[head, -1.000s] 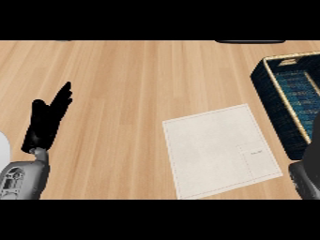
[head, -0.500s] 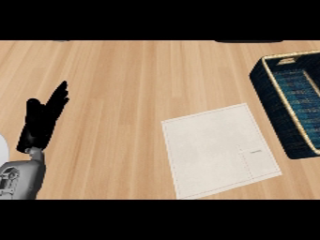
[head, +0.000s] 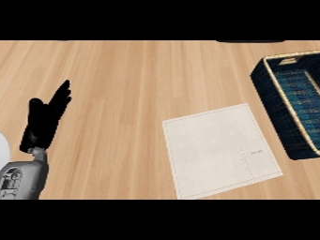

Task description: Pick the cupcake from the placemat and place it in the basket

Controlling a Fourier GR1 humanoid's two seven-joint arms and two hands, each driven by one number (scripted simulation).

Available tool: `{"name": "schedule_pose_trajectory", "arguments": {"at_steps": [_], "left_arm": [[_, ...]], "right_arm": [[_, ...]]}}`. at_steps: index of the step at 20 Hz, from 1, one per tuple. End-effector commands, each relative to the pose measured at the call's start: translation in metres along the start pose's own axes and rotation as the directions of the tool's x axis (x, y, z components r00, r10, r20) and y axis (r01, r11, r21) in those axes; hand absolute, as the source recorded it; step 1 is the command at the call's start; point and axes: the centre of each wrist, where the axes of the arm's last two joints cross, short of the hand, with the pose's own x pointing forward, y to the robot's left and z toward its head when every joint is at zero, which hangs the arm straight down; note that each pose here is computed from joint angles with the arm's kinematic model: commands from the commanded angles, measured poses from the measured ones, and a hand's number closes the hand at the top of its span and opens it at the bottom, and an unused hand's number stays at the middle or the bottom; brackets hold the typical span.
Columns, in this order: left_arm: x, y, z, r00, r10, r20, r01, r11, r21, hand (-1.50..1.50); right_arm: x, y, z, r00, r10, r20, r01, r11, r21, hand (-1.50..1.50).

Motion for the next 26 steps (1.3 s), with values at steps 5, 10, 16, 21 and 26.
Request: {"name": "schedule_pose_trajectory", "arguments": {"at_steps": [5, 10, 16, 21, 26], "left_arm": [[-0.011, 0.009, -0.008, 1.0, -0.009, -0.01, 0.009, 1.0, -0.003, 0.0], [-0.012, 0.006, -0.001, 1.0, -0.021, 0.007, 0.021, 1.0, -0.008, 0.0], [-0.015, 0.005, -0.001, 1.0, -0.024, -0.001, 0.024, 1.0, 0.006, 0.0], [-0.003, -0.005, -0.006, 1.0, -0.017, 0.011, 0.017, 1.0, -0.012, 0.0], [-0.016, -0.009, -0.003, 1.0, -0.013, -0.008, 0.013, 1.0, 0.008, 0.0]], "right_arm": [[-0.069, 0.02, -0.025, 0.997, -0.054, 0.058, 0.051, 0.997, 0.064, 1.5], [-0.089, 0.055, -0.034, 0.999, 0.007, 0.044, -0.011, 0.997, 0.082, 1.5], [-0.117, 0.094, -0.039, 0.995, -0.097, 0.008, 0.094, 0.977, 0.193, 1.5], [-0.12, 0.124, -0.047, 0.96, -0.264, -0.098, 0.279, 0.938, 0.205, -1.5], [-0.119, 0.113, -0.042, 0.939, -0.339, -0.048, 0.342, 0.934, 0.101, -1.5]]}}
